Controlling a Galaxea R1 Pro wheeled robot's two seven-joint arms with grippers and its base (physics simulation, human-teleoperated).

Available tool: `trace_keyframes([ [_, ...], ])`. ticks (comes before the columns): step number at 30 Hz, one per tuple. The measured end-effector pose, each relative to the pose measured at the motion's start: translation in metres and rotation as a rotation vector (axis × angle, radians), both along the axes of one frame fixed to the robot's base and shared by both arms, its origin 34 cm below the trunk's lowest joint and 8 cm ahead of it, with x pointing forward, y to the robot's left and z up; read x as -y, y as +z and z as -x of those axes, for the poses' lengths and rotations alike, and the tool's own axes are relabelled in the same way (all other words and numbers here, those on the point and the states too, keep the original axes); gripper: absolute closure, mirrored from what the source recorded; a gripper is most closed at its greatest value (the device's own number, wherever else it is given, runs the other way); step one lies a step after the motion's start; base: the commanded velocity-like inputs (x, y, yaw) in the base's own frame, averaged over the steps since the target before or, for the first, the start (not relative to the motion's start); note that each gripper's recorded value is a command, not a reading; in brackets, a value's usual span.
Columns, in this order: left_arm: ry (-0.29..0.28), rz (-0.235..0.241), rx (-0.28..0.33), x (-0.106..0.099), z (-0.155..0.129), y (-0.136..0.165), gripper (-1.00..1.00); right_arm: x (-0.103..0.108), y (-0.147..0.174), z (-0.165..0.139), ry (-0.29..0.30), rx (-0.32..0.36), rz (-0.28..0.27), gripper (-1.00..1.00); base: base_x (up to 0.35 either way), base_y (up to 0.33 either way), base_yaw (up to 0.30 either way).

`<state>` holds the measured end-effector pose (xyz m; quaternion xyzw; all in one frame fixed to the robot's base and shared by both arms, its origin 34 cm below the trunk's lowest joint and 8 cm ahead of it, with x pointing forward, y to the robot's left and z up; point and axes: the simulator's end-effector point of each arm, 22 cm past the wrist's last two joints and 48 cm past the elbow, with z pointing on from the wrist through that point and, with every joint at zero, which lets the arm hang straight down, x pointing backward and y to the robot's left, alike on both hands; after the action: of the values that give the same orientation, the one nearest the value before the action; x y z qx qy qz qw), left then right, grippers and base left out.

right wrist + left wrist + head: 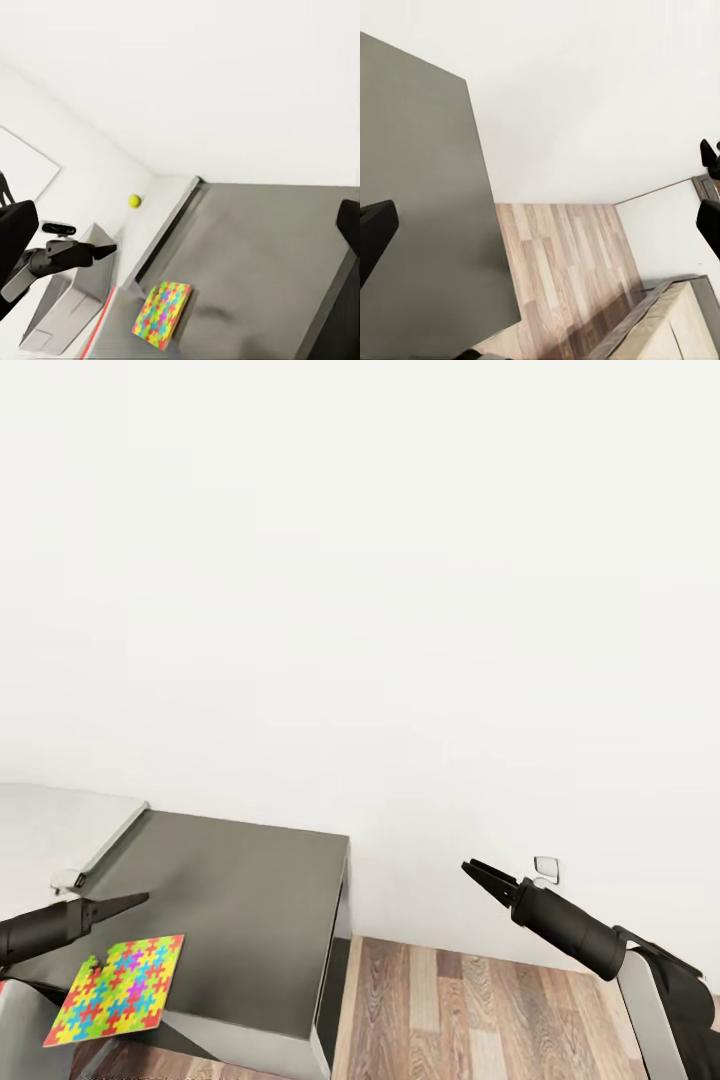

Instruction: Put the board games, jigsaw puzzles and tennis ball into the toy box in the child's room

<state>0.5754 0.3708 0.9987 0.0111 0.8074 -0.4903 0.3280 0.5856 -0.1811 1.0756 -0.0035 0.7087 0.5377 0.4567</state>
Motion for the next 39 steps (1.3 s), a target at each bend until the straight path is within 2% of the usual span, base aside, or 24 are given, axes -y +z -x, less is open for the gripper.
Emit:
trace_keyframes([
  [39,-0.001,-0.005,0.054,0.000,0.000,0.023,-1.00,-0.001,0.020,0.005,-0.001,0.040,0.000,-1.00,-0.022,0.001,0.215],
])
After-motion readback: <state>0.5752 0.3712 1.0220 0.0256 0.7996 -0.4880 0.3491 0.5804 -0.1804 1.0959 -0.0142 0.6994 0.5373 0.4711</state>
